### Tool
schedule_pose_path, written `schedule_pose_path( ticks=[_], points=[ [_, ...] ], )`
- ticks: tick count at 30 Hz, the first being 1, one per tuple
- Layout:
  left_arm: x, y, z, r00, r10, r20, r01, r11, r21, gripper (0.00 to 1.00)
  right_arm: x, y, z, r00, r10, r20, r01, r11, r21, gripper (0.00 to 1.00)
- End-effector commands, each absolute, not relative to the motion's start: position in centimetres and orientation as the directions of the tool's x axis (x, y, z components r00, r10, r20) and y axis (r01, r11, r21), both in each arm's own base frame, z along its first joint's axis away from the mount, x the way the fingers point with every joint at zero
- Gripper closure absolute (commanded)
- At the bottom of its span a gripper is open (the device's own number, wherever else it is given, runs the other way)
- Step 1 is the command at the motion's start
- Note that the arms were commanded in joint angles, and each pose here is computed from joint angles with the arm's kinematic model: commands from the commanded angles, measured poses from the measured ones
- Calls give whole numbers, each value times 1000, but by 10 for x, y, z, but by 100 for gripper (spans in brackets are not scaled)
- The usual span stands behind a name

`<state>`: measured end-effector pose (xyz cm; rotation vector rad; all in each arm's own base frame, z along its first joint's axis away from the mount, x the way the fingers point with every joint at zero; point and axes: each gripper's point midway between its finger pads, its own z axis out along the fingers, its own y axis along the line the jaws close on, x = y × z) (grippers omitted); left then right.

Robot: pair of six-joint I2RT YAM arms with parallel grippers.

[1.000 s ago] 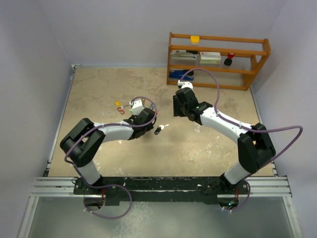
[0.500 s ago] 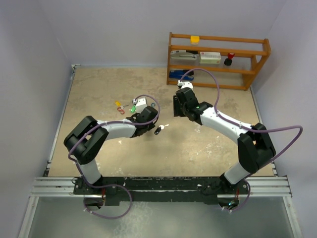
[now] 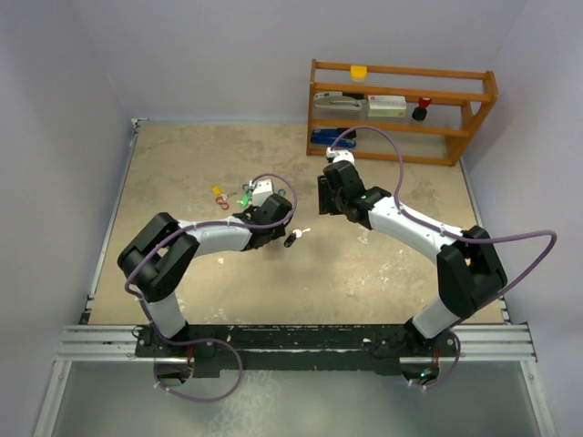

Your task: Put the keys on the keyring

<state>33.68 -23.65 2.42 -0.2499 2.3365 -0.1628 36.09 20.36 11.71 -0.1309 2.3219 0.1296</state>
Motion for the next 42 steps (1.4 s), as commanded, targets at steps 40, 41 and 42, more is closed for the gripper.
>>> schedule_pose_path(
  ticks=[40, 41, 42],
  points=[
    [316, -237, 3, -728, -62, -683, -56, 998, -30, 81, 365, 204, 119, -672, -55, -739, -137, 989, 51, 47],
    [316, -238, 2, -728, -62, -683, -56, 998, -31, 88, 365, 204, 119, -672, -53, -739, -137, 989, 53, 47],
    [316, -237, 2, -728, -62, -683, -56, 998, -30, 92, 365, 204, 118, -673, -54, -738, -138, 989, 53, 47]
  ],
)
